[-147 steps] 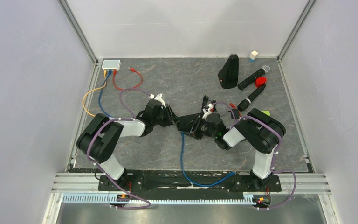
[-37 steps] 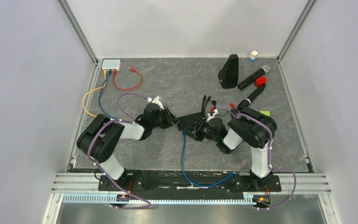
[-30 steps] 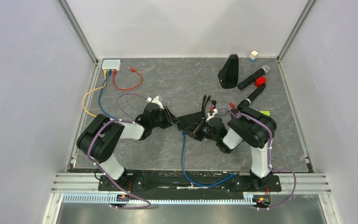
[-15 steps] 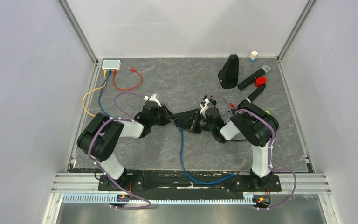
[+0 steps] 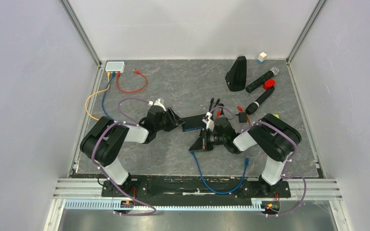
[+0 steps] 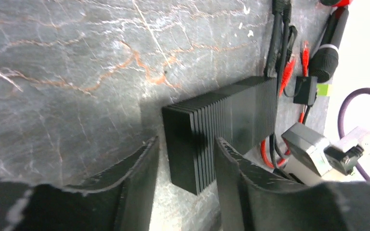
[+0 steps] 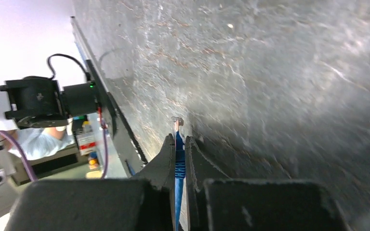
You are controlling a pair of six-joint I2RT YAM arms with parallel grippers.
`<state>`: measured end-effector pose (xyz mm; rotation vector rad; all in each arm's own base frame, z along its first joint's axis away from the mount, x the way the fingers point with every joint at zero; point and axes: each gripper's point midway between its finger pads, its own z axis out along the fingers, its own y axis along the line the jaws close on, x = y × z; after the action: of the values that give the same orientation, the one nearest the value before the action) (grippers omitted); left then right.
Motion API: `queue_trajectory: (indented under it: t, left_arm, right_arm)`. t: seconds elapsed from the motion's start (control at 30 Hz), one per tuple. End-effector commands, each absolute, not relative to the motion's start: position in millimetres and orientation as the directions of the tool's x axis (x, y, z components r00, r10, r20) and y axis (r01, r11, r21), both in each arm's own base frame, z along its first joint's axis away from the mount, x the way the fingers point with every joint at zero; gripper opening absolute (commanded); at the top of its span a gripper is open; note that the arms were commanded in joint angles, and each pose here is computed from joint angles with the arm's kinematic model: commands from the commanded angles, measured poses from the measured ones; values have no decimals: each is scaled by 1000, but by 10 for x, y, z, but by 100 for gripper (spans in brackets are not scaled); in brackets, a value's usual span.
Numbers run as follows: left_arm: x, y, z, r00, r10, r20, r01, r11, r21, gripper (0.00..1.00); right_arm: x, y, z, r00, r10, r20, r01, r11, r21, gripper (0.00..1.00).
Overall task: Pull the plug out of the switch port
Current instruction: Pull the connector from the switch port, then place the connector at the center of the board.
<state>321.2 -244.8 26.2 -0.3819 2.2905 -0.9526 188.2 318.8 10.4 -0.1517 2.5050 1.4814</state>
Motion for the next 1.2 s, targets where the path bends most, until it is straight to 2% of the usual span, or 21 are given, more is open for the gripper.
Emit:
queue_trajectory:
  t: [0.0,0.1,0.13,0.17,0.47,0.73,0.83,1.03,1.17]
  left_arm:
    - [2783,-2140,-141,-834,-364,-414,-74,819,-570,59]
    - [2819,-2099,43,-818,-326,-474,-19,839,-544,68]
    - [2847,-2092,126,-807,-319,-497,0,842,-540,76]
    - [2859,-2072,183,-800,-314,-512,7,848,-531,79]
    - [2951,-1863,594,-705,-337,-624,10,875,-484,82]
    - [2907,-1689,629,-665,-360,-654,-32,889,-456,84]
    - [2901,-1677,624,-666,-358,-655,-36,892,-451,84]
    - [2913,-1692,616,-672,-356,-649,-38,892,-451,85]
    - [2913,-1715,573,-687,-353,-636,-41,892,-451,85]
  right_arm:
    - [1944,2945,33,-947,23,-319,-240,611,754,0]
    - [2168,2968,332,-907,62,-417,-291,621,727,0]
    - [2219,2960,412,-895,74,-440,-301,627,718,0]
    - [2280,2954,537,-876,97,-472,-315,626,713,0]
    - [2569,2824,1449,-723,234,-650,-400,626,670,0]
    - [2849,2412,2465,-450,337,-827,-427,732,531,0]
    - [2946,2203,2767,-359,343,-868,-383,794,472,0]
    - [3069,1759,3057,-293,297,-909,-210,907,364,0]
    - [3076,1617,3284,-252,255,-934,-190,933,306,0]
